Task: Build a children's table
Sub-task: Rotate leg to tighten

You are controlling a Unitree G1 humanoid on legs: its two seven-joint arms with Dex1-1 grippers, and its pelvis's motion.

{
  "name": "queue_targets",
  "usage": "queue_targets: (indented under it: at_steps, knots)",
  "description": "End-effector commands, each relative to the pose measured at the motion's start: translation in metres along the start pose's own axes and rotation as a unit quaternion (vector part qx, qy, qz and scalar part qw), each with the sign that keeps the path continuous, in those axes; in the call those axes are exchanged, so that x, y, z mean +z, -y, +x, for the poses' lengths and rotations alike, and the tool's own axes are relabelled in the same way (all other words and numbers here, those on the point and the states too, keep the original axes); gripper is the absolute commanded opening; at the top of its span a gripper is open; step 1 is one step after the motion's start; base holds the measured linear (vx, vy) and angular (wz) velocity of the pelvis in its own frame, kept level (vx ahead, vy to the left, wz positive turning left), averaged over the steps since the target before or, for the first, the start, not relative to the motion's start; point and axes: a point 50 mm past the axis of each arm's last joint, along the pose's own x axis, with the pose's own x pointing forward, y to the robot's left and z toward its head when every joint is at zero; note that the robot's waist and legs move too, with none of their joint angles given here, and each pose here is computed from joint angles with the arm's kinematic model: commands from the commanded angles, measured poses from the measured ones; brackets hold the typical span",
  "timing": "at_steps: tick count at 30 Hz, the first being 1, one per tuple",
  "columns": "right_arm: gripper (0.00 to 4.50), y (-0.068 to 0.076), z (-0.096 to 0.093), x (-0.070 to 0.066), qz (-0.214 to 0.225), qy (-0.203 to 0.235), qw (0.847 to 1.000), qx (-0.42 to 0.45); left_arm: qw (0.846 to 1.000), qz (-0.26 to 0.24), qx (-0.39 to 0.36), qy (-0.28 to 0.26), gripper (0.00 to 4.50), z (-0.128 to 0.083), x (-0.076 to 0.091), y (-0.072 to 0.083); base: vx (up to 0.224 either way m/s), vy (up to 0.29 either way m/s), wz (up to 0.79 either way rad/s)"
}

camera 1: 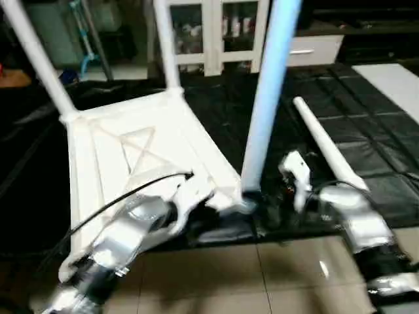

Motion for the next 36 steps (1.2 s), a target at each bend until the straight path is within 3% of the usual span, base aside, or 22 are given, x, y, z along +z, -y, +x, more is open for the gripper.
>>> queue_targets:
  at_steps: [1, 4, 6, 9, 13, 14, 19, 21, 24, 25, 29, 36]
  knots:
    - [2.11, 0.003, 0.006, -0.008, 0.016, -0.018, 0.998, -0.061, 0.999, -0.023, 0.015, -0.030, 0.00, 0.009, -0.012, 0.003, 0.000, 0.000, 0.00]
    - [2.10, -0.004, 0.026, -0.009, 0.026, -0.009, 0.986, -0.166, 0.994, -0.040, 0.101, 0.004, 0.00, 0.020, 0.007, -0.012, -0.052, 0.012, -0.07]
    - [2.08, -0.012, 0.039, 0.002, 0.054, 0.039, 0.974, -0.218, 0.990, -0.043, 0.129, 0.024, 0.00, 0.026, 0.019, -0.017, 0.000, 0.000, 0.00]
    - [2.06, -0.035, 0.060, 0.021, 0.071, 0.100, 0.976, -0.179, 0.988, -0.040, 0.145, 0.045, 0.00, 0.031, 0.032, -0.020, 0.000, 0.000, 0.00]
    - [2.06, -0.052, 0.065, 0.028, 0.045, 0.118, 0.987, -0.102, 0.991, -0.030, 0.128, 0.040, 0.00, 0.032, 0.029, -0.016, 0.000, 0.000, 0.00]
    - [2.38, -0.054, 0.063, 0.029, 0.041, 0.123, 0.988, -0.084, 0.992, -0.024, 0.117, 0.038, 0.00, 0.032, 0.027, -0.014, 0.000, 0.000, 0.00]
    - [2.91, -0.041, 0.046, 0.033, 0.014, 0.132, 0.989, -0.067, 0.998, -0.005, 0.059, 0.020, 0.00, 0.027, 0.010, -0.004, 0.000, 0.000, 0.00]
    - [3.05, -0.023, 0.027, 0.036, -0.012, 0.115, 0.992, -0.050, 1.000, 0.014, 0.005, 0.011, 0.00, 0.018, -0.002, 0.004, 0.000, 0.000, 0.00]
    - [3.26, -0.016, 0.016, 0.035, -0.034, 0.093, 0.995, -0.022, 0.999, 0.036, -0.035, 0.006, 0.00, 0.011, -0.008, 0.011, 0.064, -0.015, 0.08]
    - [3.26, -0.012, 0.005, 0.034, -0.059, 0.068, 0.996, 0.015, 0.996, 0.051, -0.076, 0.007, 0.00, 0.005, -0.014, 0.018, 0.000, 0.000, 0.00]
    - [3.26, -0.008, -0.014, 0.028, -0.095, 0.014, 0.991, 0.090, 0.990, 0.060, -0.125, 0.002, 0.00, -0.005, -0.022, 0.027, 0.066, -0.005, 0.06]
    - [3.26, -0.008, -0.033, 0.016, -0.094, -0.057, 0.976, 0.190, 0.987, 0.057, -0.149, -0.006, 0.00, -0.015, -0.027, 0.032, 0.000, 0.000, 0.00]
